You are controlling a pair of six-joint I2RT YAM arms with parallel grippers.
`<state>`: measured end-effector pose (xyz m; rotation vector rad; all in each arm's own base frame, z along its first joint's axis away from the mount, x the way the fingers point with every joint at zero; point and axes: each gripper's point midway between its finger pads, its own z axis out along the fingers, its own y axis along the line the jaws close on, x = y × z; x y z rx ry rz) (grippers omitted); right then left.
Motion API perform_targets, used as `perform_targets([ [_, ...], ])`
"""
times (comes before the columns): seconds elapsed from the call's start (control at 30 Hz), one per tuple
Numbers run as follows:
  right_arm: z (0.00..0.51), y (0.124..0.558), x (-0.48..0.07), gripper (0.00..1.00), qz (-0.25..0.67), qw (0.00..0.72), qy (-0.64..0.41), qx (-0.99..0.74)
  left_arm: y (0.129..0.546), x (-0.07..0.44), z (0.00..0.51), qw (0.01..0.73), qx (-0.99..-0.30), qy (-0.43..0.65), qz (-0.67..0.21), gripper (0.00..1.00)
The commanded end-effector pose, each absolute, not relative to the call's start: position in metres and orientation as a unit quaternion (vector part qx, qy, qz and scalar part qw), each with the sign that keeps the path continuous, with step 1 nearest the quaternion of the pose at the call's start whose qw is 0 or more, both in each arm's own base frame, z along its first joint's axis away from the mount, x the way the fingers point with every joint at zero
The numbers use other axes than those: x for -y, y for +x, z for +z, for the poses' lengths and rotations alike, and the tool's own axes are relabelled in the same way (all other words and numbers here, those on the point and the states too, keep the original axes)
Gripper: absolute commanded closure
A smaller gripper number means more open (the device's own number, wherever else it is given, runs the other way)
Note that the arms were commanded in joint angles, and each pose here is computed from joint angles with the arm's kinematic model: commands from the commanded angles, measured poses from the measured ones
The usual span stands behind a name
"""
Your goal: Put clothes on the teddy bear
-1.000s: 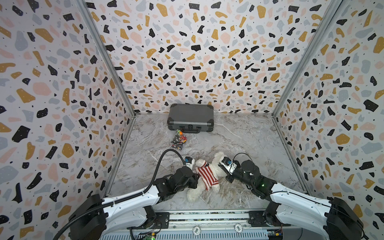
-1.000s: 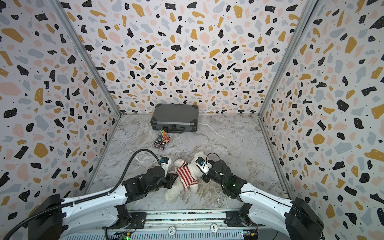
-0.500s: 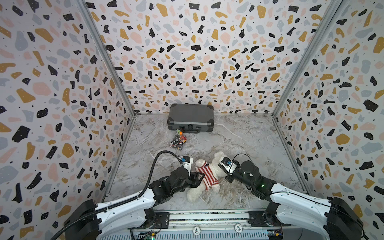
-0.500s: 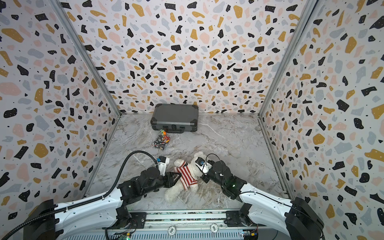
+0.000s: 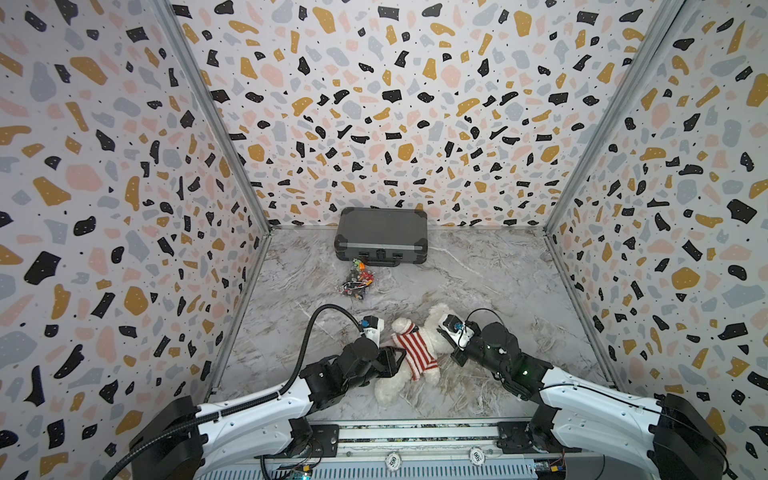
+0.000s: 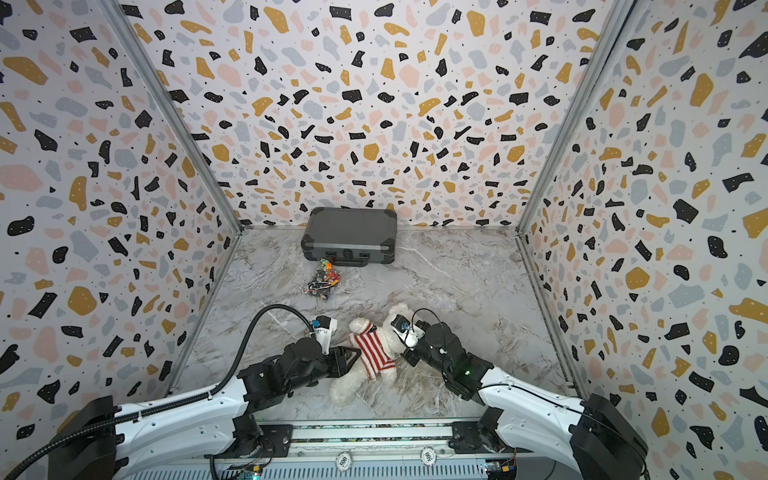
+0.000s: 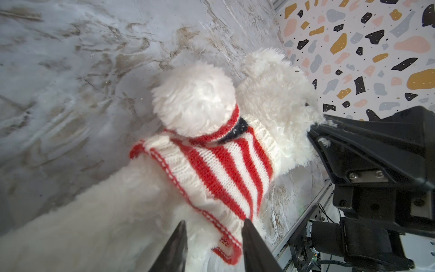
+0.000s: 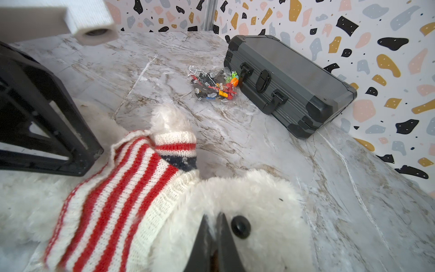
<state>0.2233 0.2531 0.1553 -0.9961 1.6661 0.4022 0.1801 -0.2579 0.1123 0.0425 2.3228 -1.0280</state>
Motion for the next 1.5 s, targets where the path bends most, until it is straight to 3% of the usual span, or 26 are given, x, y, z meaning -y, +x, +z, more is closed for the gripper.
perform_targets([
  [0.0,0.167,0.224,-0.255,1.00,0.181,0.567,-0.405,-0.694,0.172,0.273,0.116,0.290,-0.864,0.037,-0.410,0.60],
  [0.33,0.166,0.221,-0.257,1.00,0.187,0.564,-0.409,-0.693,0.164,0.301,0.118,0.280,-0.850,0.053,-0.443,0.74],
  [0.47,0.166,0.221,-0.256,1.00,0.184,0.566,-0.407,-0.693,0.164,0.299,0.116,0.278,-0.853,0.053,-0.439,0.93],
  [0.57,0.167,0.223,-0.254,1.00,0.180,0.568,-0.405,-0.694,0.162,0.290,0.106,0.275,-0.862,0.048,-0.424,0.99],
  [0.97,0.165,0.225,-0.253,1.00,0.178,0.566,-0.399,-0.699,0.156,0.263,0.074,0.271,-0.879,0.025,-0.391,1.00],
  [1.1,0.160,0.222,-0.258,0.85,0.195,0.549,-0.397,-0.709,0.158,0.276,0.079,0.269,-0.869,0.032,-0.413,1.00],
  [1.33,0.163,0.196,-0.243,0.39,0.267,0.501,-0.330,-0.754,0.162,0.287,0.087,0.275,-0.860,0.038,-0.428,1.00],
  [1.47,0.156,0.174,-0.235,0.32,0.316,0.458,-0.296,-0.776,0.163,0.288,0.086,0.279,-0.860,0.042,-0.426,1.00],
])
